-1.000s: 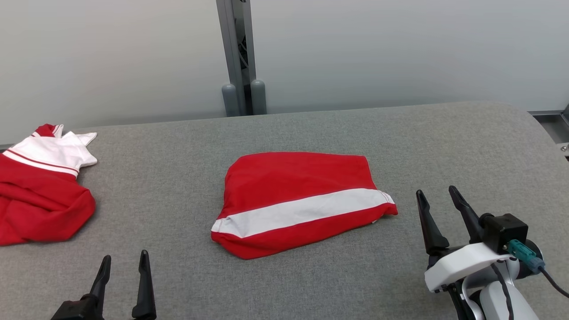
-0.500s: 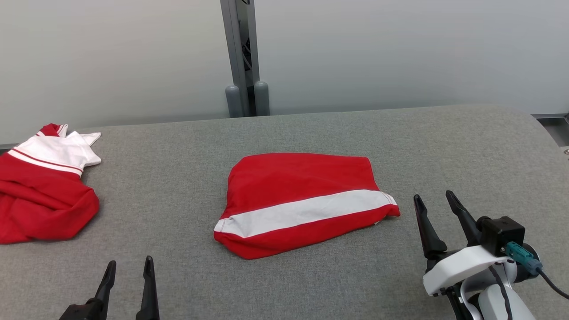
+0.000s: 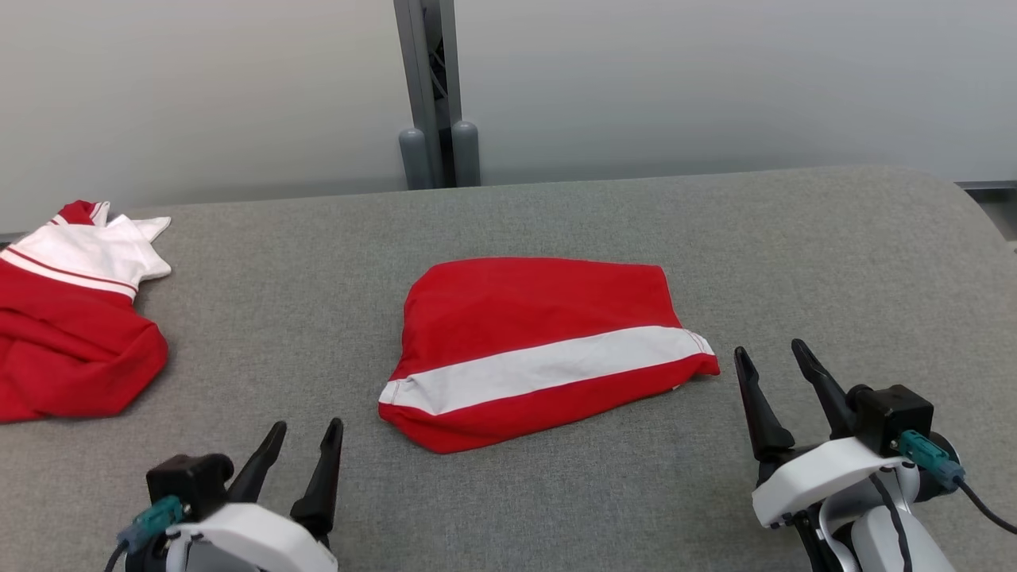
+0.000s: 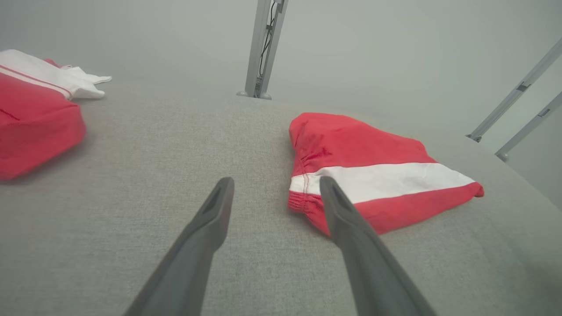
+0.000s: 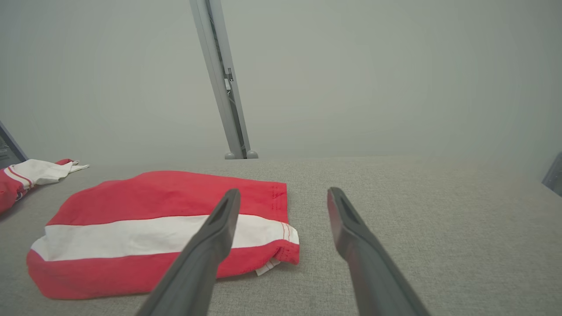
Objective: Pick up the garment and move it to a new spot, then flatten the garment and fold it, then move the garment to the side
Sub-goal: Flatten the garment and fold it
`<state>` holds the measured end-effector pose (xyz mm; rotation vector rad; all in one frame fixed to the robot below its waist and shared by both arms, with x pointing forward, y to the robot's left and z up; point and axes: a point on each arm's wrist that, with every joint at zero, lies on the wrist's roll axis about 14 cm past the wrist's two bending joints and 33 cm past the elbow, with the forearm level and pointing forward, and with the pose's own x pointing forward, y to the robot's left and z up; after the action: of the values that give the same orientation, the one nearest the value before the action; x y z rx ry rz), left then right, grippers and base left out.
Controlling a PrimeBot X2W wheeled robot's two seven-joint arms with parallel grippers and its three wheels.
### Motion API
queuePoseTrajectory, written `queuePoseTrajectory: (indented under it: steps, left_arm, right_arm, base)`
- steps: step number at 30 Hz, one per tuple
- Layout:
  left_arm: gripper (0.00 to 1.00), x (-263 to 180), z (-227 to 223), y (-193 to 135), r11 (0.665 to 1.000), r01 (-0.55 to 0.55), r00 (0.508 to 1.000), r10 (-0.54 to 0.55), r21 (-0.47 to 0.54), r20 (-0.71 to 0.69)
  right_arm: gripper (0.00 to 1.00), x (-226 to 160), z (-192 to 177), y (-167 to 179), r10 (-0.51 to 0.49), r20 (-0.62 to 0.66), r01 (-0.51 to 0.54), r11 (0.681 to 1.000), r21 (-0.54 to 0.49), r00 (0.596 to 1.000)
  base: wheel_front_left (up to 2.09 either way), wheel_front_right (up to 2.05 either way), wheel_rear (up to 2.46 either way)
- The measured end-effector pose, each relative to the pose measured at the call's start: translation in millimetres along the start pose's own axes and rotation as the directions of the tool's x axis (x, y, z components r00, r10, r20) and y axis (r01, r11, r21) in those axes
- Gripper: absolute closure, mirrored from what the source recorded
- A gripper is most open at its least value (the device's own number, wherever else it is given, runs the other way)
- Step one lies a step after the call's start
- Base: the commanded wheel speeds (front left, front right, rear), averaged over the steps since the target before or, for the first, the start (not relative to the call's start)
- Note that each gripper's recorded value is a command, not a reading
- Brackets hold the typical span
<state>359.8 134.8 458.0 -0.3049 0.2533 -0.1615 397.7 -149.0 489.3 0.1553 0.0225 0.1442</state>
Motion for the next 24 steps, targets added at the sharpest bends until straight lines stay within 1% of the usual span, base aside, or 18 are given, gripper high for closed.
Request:
queuePoseTrajectory:
  steps: [6,8,11,16,19,24]
  left_arm:
    - [0.00,35.6,-1.8,-15.1,0.995,0.088,0.990,-0.092,-0.044,-0.104]
    - [0.00,51.0,-10.6,-22.1,0.991,0.127,0.975,-0.134,-0.048,-0.179]
    - [0.00,64.5,-19.4,-30.0,0.984,0.163,0.954,-0.175,-0.068,-0.244]
    - [0.00,75.0,-43.7,-30.6,0.978,0.191,0.901,-0.210,-0.086,-0.379]
    - [0.00,81.2,-48.4,-26.7,0.977,0.198,0.886,-0.211,-0.075,-0.413]
    - [0.00,82.6,-56.9,-29.7,0.971,0.210,0.857,-0.240,-0.117,-0.456]
  right_arm:
    - [0.00,11.2,-6.2,-0.7,0.005,-0.016,-0.005,1.000,-0.003,1.000]
    - [0.00,16.2,-12.4,-3.2,0.001,-0.032,-0.001,1.000,-0.008,0.999]
    - [0.00,21.8,-17.2,-6.6,-0.005,-0.044,0.004,1.000,-0.013,0.999]
    - [0.00,28.0,-23.8,-10.5,-0.011,-0.058,0.010,1.000,-0.016,0.998]
    - [0.00,30.3,-26.8,-14.3,-0.020,-0.065,0.019,1.000,-0.017,0.998]
    - [0.00,31.0,-31.3,-17.8,-0.029,-0.075,0.028,0.999,-0.016,0.997]
  base:
    - [0.00,0.00,0.00]
    - [0.00,0.00,0.00]
    - [0.00,0.00,0.00]
    - [0.00,0.00,0.00]
    - [0.00,0.00,0.00]
    - [0.00,0.00,0.00]
